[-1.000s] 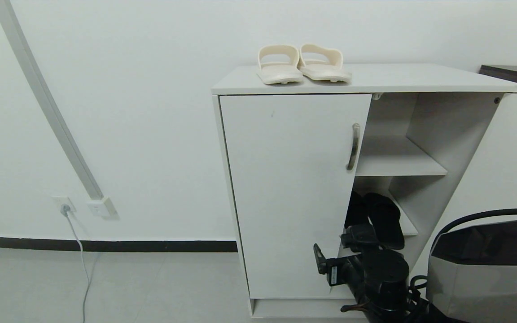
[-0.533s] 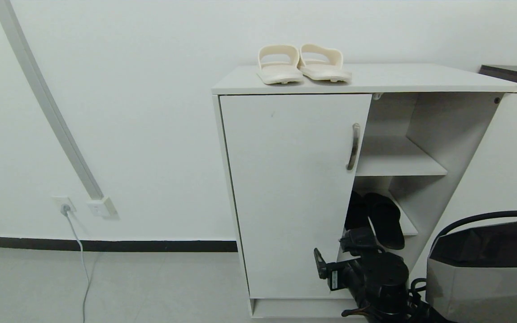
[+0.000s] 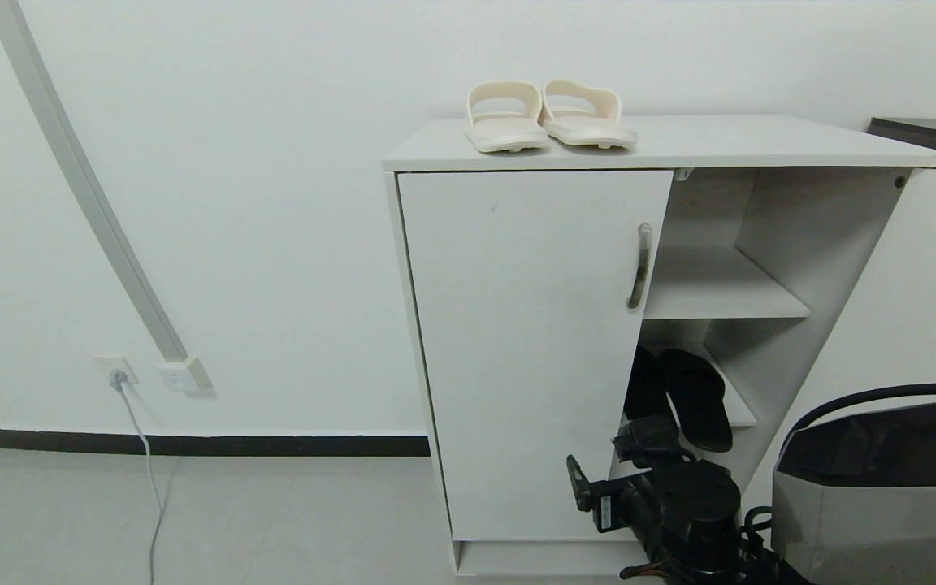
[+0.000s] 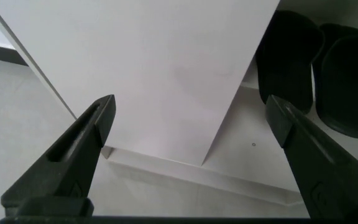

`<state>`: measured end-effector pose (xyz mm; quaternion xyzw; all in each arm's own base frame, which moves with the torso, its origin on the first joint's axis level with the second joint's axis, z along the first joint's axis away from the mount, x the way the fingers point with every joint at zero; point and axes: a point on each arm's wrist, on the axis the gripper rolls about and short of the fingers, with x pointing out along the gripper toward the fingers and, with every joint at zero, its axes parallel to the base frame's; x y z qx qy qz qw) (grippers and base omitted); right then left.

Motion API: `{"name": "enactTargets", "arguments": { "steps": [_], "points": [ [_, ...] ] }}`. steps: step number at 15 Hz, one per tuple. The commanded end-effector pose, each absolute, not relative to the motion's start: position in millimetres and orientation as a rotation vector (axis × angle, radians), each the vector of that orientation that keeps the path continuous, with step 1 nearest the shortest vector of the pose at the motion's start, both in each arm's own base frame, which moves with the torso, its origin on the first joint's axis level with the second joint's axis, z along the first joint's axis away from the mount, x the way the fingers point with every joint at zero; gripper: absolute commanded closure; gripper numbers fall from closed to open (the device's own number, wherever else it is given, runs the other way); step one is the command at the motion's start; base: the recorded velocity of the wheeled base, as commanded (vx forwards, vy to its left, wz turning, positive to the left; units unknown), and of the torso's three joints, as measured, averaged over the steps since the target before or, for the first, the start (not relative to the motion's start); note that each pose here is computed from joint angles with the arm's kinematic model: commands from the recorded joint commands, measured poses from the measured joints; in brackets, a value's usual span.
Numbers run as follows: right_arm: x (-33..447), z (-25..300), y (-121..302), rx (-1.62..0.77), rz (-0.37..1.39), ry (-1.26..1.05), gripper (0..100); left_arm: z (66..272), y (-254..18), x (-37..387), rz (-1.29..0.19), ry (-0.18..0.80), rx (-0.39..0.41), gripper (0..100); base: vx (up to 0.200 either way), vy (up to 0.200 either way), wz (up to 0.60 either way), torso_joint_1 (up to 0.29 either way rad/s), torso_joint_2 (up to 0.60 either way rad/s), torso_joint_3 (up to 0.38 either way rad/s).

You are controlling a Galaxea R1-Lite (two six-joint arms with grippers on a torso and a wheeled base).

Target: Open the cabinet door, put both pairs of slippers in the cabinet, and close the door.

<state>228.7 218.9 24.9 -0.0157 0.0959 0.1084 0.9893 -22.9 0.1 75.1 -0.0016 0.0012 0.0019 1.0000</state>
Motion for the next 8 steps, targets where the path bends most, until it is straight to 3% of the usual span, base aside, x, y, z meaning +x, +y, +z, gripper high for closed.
{"name": "enactTargets", "arguments": {
  "steps": [1, 8],
  "points": [
    [228.5, 24.0, 218.7, -0.035, 0.216, 0.194, 0, 75.2, 0.1, -22.8, 0.005, 0.003, -0.003, 100, 0.000, 0.000, 0.00, 0.017, -0.11, -0.105],
    [228.3, 19.7, 219.3, -0.049, 0.218, 0.204, 0, 75.2, 0.1, -22.8, 0.005, 0.003, -0.006, 100, 0.000, 0.000, 0.00, 0.073, -0.39, -0.319]
  ]
}}
